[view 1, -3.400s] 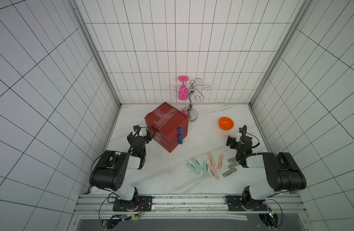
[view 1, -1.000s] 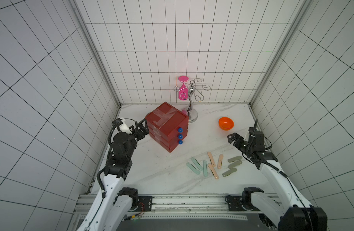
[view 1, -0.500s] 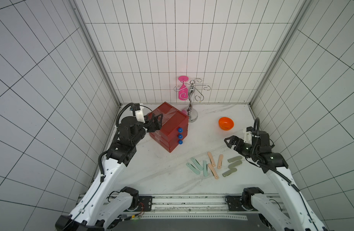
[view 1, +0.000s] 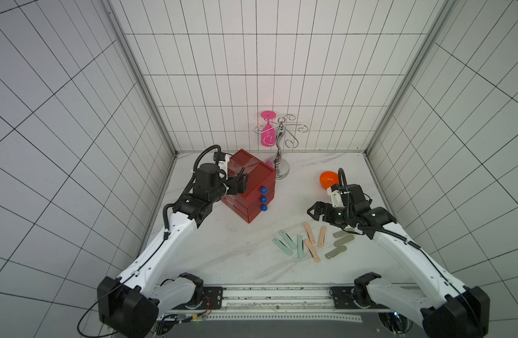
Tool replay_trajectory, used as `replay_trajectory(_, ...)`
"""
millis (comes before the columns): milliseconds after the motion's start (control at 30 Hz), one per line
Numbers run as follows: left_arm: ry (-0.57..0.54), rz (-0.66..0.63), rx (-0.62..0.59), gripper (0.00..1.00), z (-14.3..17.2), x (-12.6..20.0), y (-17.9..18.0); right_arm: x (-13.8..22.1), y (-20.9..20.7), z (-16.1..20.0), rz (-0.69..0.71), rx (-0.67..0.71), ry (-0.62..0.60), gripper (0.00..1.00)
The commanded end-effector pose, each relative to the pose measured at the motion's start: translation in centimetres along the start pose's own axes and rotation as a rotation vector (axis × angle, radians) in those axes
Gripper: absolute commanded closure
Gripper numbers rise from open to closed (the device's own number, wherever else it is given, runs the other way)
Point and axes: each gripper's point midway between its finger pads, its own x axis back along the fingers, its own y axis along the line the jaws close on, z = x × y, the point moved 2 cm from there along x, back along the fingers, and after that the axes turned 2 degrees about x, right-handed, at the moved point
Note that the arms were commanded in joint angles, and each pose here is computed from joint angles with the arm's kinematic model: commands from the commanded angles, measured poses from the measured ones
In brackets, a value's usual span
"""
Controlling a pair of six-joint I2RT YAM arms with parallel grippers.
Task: Place the fruit knives into the drawer by color
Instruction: Open the drawer in the storage box.
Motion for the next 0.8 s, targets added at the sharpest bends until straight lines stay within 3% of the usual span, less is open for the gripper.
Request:
replay_trajectory(0,0.005,0.051,-0.019,0.34,-0.1,-0.6,-0.8,2.4,4.5,-4.0,-0.112,0.048,-0.123,0.09)
replay_trajectory(300,0.067,0.059,0.0,1.0,1.2,-1.8,-0.7,1.5,7.0,-4.9,-0.172,0.08,-0.132,0.23)
replay_trajectory(567,0.145,0.017,-0.026,1.0,0.4,-2.6,-1.5,0.4,9.4,-5.6,-0.189,0.119,-0.113,0.24)
replay_trajectory(767,0.189,-0.017,-0.041,1.0,1.8,-3.7,-0.8,-0.5,11.2,-6.1,-0.187,0.146,-0.092,0.24)
